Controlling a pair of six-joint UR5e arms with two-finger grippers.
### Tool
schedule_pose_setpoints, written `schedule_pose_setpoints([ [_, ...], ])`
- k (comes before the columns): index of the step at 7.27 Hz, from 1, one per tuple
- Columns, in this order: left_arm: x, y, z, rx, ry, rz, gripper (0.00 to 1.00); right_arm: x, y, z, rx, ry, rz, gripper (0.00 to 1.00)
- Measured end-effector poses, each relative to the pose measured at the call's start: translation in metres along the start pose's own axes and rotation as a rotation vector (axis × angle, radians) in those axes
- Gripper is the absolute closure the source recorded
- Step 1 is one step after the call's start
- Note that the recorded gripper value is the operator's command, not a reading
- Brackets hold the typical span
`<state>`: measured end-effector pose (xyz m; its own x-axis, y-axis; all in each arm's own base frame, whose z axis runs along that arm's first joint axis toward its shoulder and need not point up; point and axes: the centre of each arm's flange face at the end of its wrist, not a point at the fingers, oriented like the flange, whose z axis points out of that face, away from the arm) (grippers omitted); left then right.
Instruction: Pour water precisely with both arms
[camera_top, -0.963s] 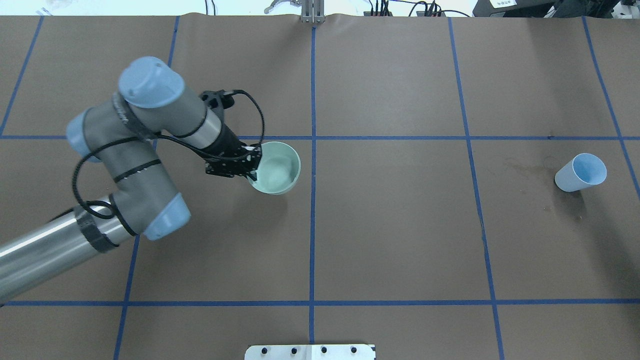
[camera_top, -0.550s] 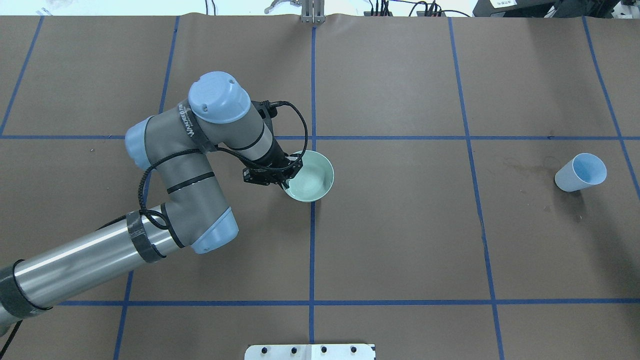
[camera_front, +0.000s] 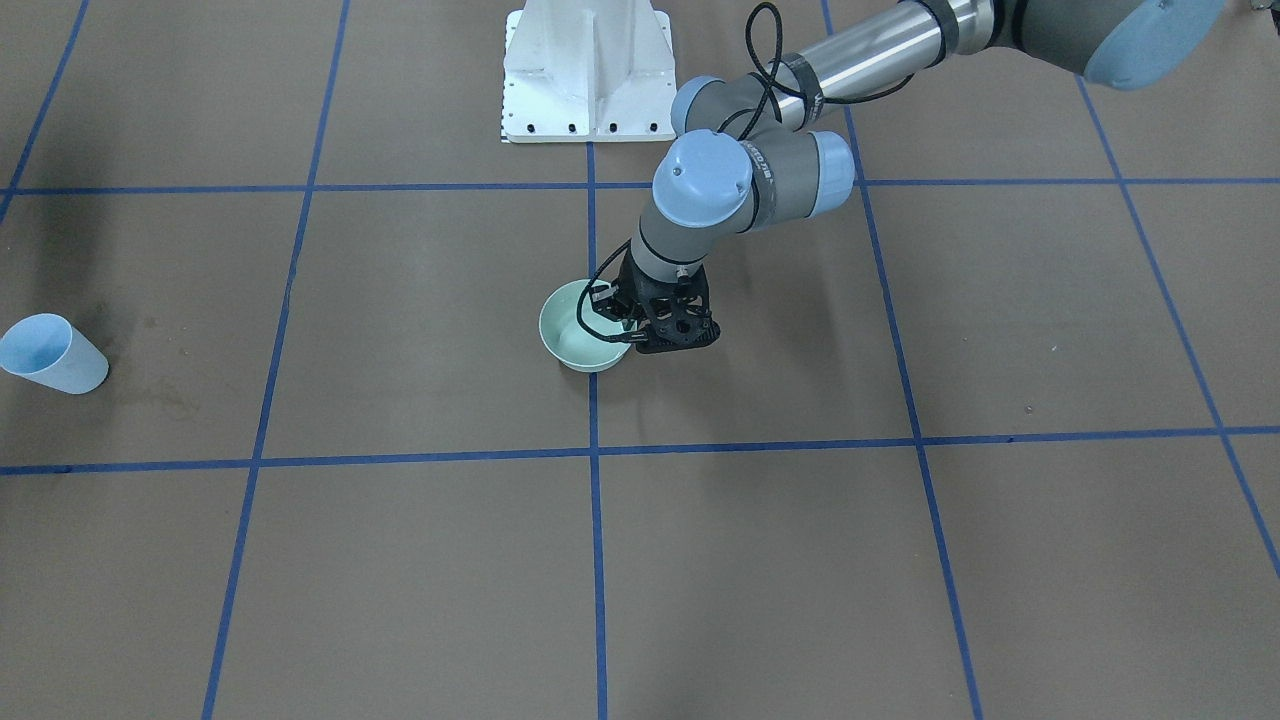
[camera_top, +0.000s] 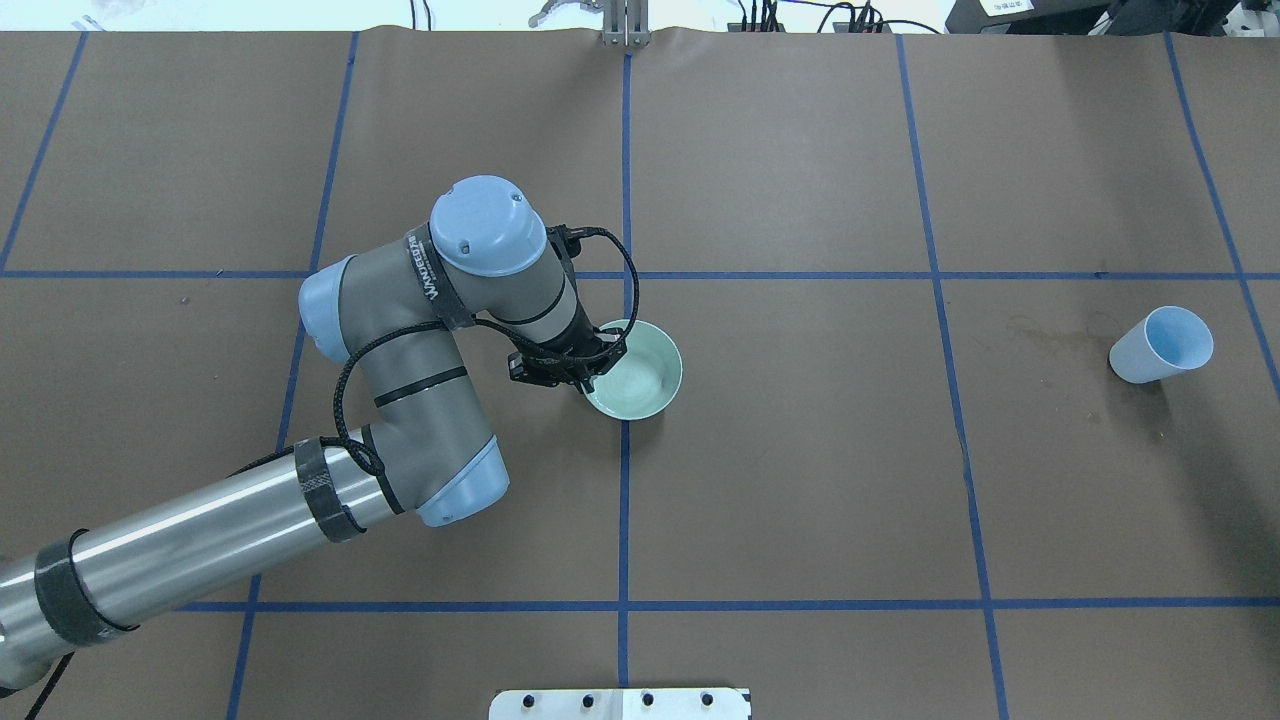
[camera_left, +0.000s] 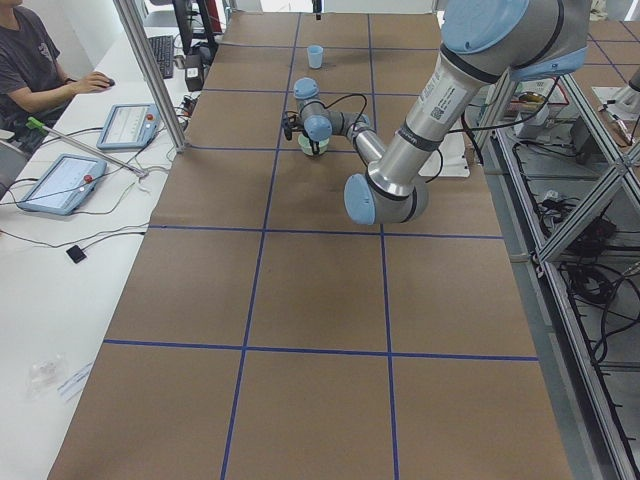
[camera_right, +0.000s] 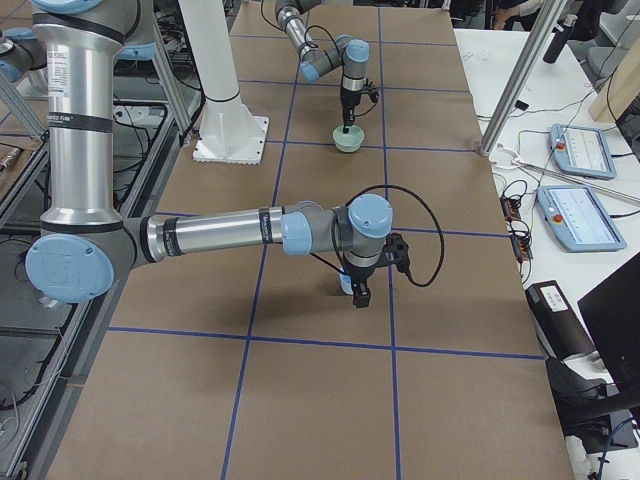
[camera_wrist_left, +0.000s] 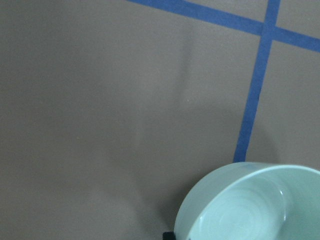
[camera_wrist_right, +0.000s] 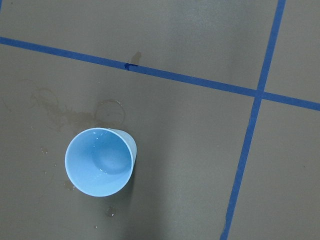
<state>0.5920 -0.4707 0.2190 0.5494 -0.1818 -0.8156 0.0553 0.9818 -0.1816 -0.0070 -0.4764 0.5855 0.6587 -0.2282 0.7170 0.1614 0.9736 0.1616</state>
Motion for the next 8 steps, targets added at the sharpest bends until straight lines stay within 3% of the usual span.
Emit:
schedule_pose_setpoints([
  [4, -0.0029, -0.002, 0.0002, 0.001, -0.004, -0.003, 1.0, 0.0017, -0.0008, 0.0019, 0.008, 0.001, -0.008, 0.01],
  [5, -0.0037, -0.0021, 0.0008, 0.0, -0.005, -0.004, 0.07, 0.0018, -0.0008, 0.002, 0.008, 0.001, -0.008, 0.01],
  [6, -0.0047, -0.0022, 0.0014, 0.0, -0.006, -0.005, 0.0, 0.0018, -0.0008, 0.002, 0.008, 0.001, -0.008, 0.01],
  [8, -0.0035, -0.0034, -0.0056, 0.007, 0.004, -0.005, 0.0, -0.0008, -0.0035, -0.0001, 0.023, 0.0, -0.027, 0.01],
])
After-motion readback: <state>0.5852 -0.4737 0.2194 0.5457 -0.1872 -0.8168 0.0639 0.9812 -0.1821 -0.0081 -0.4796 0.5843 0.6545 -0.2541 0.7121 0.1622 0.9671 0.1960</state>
